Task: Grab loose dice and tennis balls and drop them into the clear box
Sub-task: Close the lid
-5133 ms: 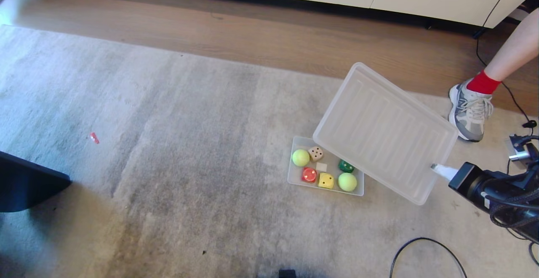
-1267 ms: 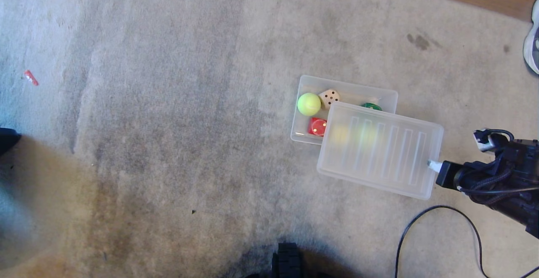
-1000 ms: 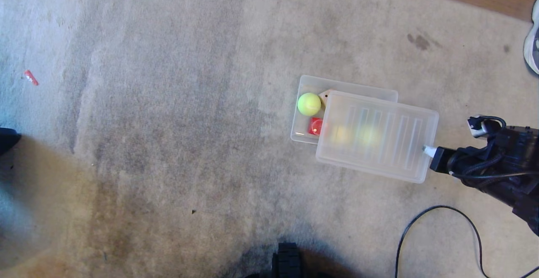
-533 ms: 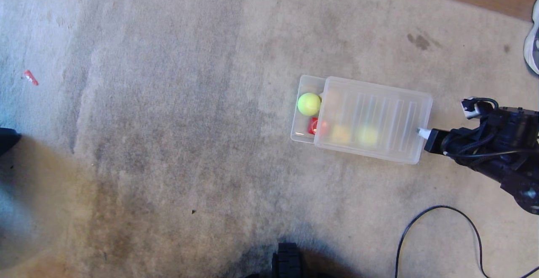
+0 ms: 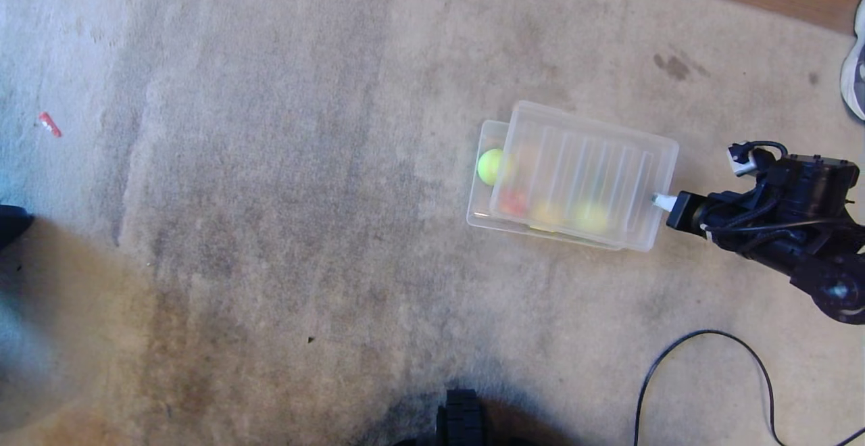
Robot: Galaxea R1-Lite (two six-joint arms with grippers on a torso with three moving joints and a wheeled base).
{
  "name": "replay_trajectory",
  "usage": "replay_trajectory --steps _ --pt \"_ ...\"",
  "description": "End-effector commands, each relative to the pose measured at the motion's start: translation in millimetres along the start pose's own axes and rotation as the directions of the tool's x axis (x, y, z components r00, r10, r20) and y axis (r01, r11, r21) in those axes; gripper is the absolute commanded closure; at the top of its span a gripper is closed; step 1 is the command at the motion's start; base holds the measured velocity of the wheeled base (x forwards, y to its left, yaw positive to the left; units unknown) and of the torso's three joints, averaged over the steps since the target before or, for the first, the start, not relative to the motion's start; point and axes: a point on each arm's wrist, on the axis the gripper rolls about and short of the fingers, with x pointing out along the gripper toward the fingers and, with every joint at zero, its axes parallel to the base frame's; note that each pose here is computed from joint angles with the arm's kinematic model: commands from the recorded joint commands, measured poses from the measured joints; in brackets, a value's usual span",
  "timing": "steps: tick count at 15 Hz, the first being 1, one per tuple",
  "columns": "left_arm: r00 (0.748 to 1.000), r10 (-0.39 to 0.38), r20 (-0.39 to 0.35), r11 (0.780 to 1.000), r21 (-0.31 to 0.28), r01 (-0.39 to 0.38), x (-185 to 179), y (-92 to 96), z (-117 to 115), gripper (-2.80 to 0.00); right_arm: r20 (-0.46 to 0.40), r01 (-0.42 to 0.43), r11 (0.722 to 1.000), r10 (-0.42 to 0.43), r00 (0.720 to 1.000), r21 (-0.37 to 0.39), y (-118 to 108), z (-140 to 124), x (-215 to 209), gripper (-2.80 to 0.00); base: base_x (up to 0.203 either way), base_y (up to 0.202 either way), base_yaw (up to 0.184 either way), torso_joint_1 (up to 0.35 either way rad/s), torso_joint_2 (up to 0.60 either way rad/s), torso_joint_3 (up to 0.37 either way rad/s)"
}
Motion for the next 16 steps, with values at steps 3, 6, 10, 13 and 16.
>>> replay_trajectory --steps 3,6,10,13,16 --pt "1.0 0.001 0.0 1.0 -0.001 -0.001 0 0.0 0 0.0 -0.043 -0.057 0.998 0.058 0.997 0.011 6 4 5 0.0 0.0 0.0 0.0 0.0 0.0 0.0" --pt "1.0 0.001 0.0 1.0 -0.001 -0.001 0 0.0 0 0.0 -0.111 -0.077 0.997 0.079 0.991 0.029 8 6 8 0.0 0.0 0.0 0.0 0.0 0.0 0.0" --pt "1.0 0.002 0.0 1.0 -0.001 -0.002 0 0.1 0 0.0 -0.156 -0.1 0.995 0.097 0.983 -0.008 8 8 14 0.0 0.0 0.0 0.0 0.0 0.0 0.0" --pt "1.0 0.001 0.0 1.0 -0.001 -0.001 0 0.0 0 0.0 -0.166 -0.103 0.994 0.094 0.982 -0.045 6 4 21 0.0 0.0 0.0 0.0 0.0 0.0 0.0" --pt "1.0 0.001 0.0 1.0 -0.001 -0.001 0 0.0 0 0.0 -0.183 -0.098 0.993 0.086 0.979 -0.06 4 8 24 0.0 0.0 0.0 0.0 0.0 0.0 0.0"
